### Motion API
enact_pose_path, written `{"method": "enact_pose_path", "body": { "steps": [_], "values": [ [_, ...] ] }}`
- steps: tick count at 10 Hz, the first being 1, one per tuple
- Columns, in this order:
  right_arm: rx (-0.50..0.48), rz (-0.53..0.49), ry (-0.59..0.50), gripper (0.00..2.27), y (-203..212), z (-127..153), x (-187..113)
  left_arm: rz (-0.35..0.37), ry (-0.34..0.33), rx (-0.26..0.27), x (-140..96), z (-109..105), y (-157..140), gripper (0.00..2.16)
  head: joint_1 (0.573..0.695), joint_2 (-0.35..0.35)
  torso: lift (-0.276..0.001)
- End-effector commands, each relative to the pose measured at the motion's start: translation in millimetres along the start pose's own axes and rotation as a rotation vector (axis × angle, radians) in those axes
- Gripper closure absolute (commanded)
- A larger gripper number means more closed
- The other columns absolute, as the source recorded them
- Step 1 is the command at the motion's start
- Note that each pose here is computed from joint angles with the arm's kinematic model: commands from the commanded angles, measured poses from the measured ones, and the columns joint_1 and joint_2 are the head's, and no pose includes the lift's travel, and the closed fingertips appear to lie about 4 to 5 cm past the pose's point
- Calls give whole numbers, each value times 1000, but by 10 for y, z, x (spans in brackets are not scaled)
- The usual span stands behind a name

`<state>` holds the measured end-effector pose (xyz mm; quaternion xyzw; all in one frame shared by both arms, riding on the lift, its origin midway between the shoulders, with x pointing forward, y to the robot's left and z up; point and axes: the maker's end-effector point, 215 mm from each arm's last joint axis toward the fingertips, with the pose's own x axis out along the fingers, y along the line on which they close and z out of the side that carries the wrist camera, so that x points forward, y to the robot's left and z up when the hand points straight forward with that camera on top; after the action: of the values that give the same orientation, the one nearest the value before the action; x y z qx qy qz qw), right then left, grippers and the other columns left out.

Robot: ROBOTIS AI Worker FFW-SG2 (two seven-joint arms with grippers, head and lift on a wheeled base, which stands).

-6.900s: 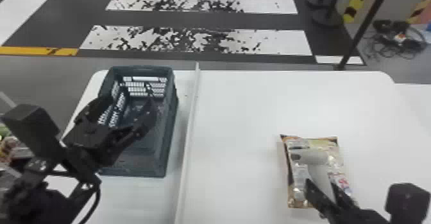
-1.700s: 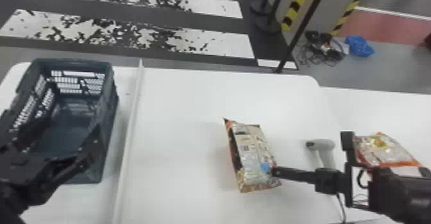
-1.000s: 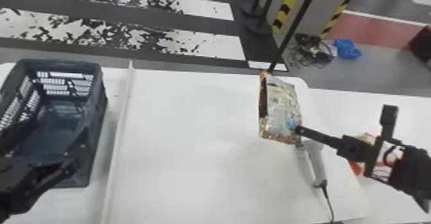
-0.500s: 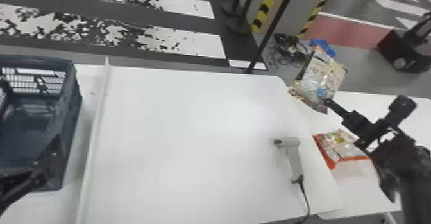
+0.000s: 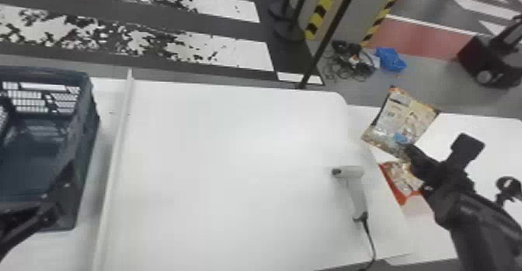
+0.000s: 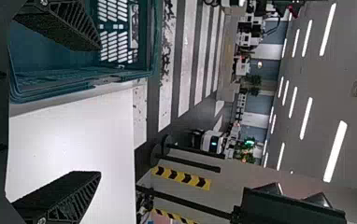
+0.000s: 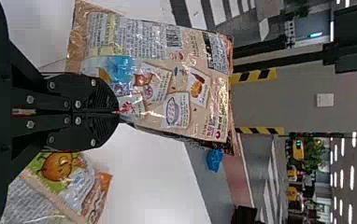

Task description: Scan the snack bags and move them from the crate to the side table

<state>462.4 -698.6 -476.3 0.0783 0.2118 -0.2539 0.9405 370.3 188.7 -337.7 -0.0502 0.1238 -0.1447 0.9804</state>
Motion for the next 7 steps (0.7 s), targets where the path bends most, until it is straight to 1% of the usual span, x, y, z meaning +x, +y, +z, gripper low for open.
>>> {"method": "enact_pose_path", "body": {
  "steps": [1,2,3,4,5,7],
  "values": [
    [-52,-57,51,2236,-85,-333,3,-6,-8,0,-15,22,-29,39,695,-350,-87],
    [-64,-84,62,2233,-131,-380,10,-11,-17,2,-28,54,-44,39,695,-350,-87],
    [-59,-134,64,2138,-232,-377,10,-13,-15,3,-28,52,-50,39,695,-350,-87],
    [-37,-162,74,1339,-289,-395,3,-15,-16,5,-33,61,-55,39,695,-350,-87],
    [-30,-160,64,-2,-305,-390,-23,-17,-17,4,-36,69,-68,39,695,-350,-87],
    [19,-131,5,26,-240,-216,-119,-23,-21,7,-39,119,-103,39,695,-350,-87]
  ]
}}
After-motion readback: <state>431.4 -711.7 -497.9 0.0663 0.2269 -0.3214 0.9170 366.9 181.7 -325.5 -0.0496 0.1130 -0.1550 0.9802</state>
